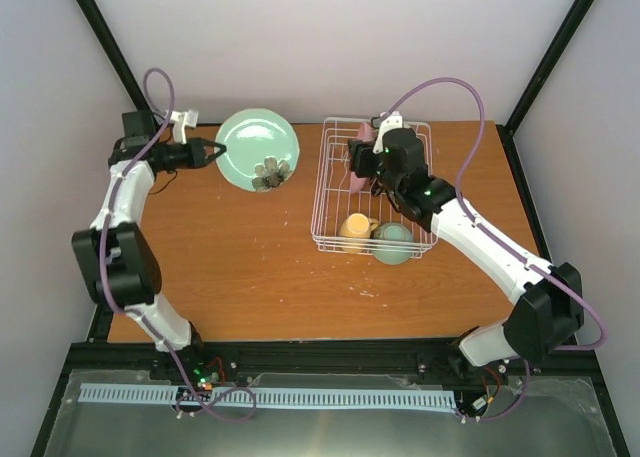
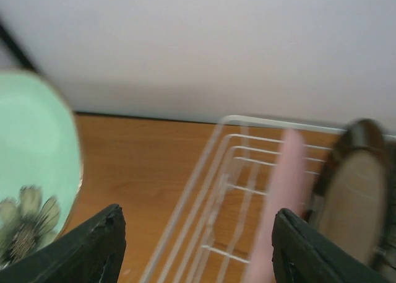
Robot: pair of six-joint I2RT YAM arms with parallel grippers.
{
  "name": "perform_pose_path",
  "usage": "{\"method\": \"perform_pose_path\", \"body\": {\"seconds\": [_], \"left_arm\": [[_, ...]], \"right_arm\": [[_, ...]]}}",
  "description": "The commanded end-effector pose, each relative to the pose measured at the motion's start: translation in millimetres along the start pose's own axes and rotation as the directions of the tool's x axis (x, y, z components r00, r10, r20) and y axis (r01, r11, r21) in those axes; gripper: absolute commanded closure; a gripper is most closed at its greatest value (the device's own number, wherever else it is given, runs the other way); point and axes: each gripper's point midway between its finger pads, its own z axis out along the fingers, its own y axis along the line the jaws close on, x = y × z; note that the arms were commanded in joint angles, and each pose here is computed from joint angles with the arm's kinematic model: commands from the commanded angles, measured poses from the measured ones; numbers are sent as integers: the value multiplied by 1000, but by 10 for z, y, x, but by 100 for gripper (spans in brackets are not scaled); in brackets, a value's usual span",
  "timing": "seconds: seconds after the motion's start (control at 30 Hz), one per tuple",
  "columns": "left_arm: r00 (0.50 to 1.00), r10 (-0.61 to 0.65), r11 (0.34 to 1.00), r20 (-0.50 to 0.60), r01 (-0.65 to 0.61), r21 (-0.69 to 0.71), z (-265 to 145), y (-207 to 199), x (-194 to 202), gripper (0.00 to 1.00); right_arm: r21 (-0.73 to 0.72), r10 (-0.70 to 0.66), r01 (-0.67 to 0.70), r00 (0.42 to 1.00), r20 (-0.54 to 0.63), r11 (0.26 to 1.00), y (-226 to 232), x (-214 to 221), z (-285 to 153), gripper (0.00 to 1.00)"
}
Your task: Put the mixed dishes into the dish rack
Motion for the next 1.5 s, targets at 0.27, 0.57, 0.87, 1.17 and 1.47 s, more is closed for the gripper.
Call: {"method": "perform_pose_path", "body": {"seconds": [0.27, 0.57, 0.87, 1.17, 1.47], "left_arm": [[951, 260, 940, 168, -289, 180, -651, -1488, -360, 99], [948, 269, 936, 172, -300, 185, -693, -1555, -336, 99], [949, 262, 926, 174, -298, 232, -696, -1610, -330, 99], [951, 254, 920, 178, -295, 259, -715, -1691, -269, 99], [955, 240, 914, 173, -283, 291, -671, -1730, -197, 100]], "right_arm": [[-755, -52, -120, 978, -201, 645, 970, 153, -296, 34], [-898, -45, -210, 968, -245, 386, 1175, 33, -577, 34], [-911, -22, -269, 957, -290, 312, 1240, 45, -464, 37], [-921, -7, -287, 954, -299, 264, 1404, 1, -321, 36], [-932, -25, -311, 947, -321, 188, 1740, 33, -221, 46]]}}
